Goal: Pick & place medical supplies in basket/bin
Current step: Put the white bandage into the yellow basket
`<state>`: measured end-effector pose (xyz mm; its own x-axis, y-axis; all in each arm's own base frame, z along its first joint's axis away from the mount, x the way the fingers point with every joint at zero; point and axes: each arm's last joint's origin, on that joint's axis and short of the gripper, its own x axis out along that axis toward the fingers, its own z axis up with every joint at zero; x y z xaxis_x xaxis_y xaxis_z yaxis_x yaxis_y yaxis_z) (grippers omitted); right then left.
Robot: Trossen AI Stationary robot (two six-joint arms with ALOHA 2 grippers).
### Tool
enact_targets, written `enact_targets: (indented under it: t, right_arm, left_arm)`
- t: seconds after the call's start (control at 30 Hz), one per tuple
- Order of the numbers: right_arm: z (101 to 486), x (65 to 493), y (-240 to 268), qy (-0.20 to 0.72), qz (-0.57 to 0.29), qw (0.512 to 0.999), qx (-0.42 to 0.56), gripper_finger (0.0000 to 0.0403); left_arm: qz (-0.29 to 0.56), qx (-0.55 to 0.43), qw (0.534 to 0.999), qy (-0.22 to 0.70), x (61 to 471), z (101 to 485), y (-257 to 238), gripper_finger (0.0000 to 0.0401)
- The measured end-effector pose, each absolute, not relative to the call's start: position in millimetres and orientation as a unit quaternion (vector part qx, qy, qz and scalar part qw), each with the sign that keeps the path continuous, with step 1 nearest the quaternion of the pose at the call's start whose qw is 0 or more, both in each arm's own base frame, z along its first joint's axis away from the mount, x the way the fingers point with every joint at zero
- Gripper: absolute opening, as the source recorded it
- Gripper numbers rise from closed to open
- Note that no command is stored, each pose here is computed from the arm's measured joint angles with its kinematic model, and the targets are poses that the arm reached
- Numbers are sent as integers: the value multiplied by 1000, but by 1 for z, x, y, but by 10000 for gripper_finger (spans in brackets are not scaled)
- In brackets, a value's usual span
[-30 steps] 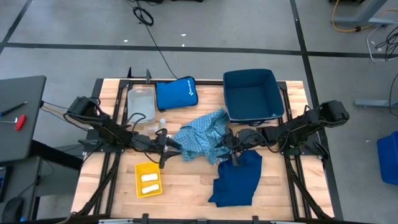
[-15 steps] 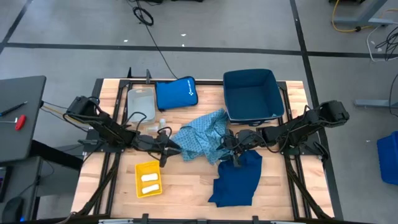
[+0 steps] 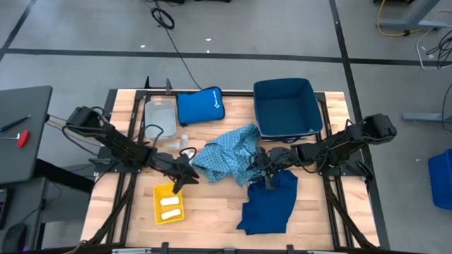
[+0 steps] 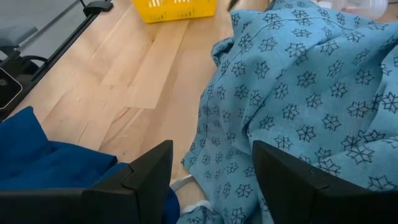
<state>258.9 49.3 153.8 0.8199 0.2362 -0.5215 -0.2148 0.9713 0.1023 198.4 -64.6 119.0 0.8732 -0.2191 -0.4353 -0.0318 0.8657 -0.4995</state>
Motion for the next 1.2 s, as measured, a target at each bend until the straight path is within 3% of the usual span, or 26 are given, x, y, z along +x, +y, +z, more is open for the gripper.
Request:
enact_targets:
  t: [0.37,0.63,0.8,1.03,1.2]
  right_arm:
    - [153,259,49,279,118,953,18,229]
    - [152,258,49,287,117,951,17,229]
    - [152,258,49,287,117,951,17,229]
    - [152,257,49,289,117,950,17,229]
    - [151,257,49,291,117,949,17,229]
  left_arm:
    - [65,-204,922,323,218,130,-51,146]
    - [169,-120,866,455,230,163,-49,146]
    - [175,-128,860,463,235,173,-50,146]
    - [184,-157,815,526,239,152,-44,151]
    - [190,-159,814,525,243,146,-43,162]
